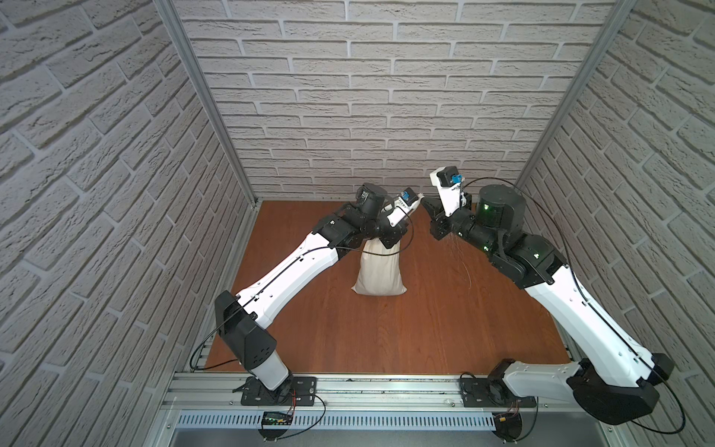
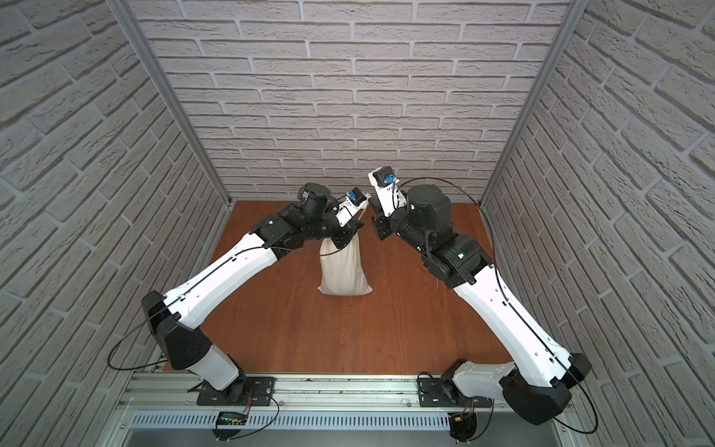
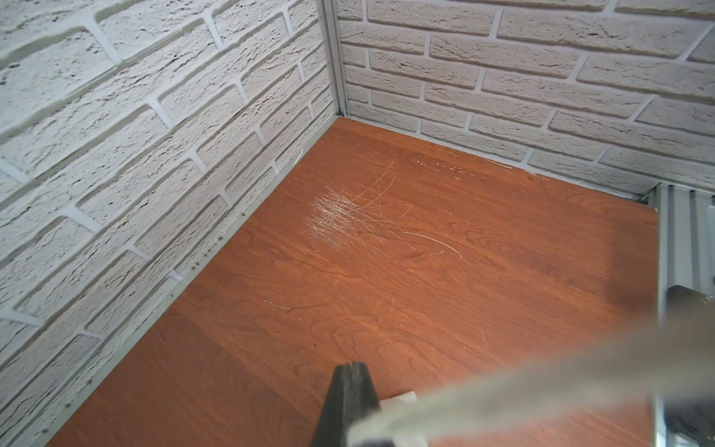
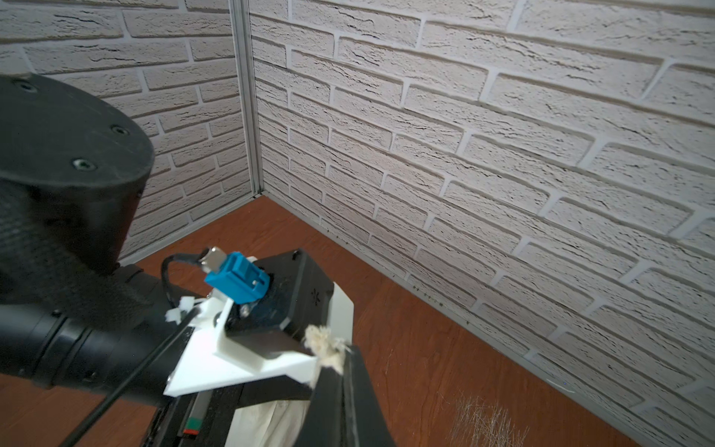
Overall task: Close the soil bag
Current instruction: Frap the soil bag at the center of the board.
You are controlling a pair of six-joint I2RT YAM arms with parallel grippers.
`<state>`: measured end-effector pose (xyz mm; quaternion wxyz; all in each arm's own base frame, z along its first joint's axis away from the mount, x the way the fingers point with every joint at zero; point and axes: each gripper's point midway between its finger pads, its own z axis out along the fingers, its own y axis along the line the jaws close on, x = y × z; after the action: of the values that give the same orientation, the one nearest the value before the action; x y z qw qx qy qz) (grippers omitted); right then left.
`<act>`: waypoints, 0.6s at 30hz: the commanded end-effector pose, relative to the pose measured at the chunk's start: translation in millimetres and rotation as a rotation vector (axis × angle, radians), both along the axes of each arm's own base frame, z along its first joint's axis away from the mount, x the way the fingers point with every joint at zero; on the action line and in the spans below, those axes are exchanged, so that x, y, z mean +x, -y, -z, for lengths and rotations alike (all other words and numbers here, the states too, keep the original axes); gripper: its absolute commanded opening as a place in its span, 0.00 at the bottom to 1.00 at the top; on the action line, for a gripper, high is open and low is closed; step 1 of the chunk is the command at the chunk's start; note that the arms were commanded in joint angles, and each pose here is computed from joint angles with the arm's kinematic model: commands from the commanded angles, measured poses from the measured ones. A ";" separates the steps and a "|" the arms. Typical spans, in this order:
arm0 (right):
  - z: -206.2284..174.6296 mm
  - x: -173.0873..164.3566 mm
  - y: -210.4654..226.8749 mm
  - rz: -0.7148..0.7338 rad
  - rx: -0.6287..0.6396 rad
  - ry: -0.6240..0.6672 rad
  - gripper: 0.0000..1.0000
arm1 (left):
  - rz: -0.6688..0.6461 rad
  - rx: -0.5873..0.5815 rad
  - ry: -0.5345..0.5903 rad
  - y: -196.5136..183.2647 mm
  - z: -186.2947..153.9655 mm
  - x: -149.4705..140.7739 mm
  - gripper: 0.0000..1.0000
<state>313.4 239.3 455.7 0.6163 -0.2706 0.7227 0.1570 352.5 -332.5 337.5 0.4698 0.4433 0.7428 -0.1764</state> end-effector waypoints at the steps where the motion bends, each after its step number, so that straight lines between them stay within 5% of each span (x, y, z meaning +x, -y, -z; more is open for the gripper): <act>1: -73.0 -8.4 15.3 0.051 0.145 0.179 0.03 | -0.025 0.121 -0.055 -10.1 30.4 -0.5 0.00; 18: -96.2 -3.8 51.3 0.230 0.114 0.238 0.03 | -0.044 0.247 -0.127 -28.9 65.1 -7.8 0.00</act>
<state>320.6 218.7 453.4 0.6110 -0.2516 0.7455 0.0874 353.9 -329.8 333.5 0.4665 0.4515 0.7449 -0.1534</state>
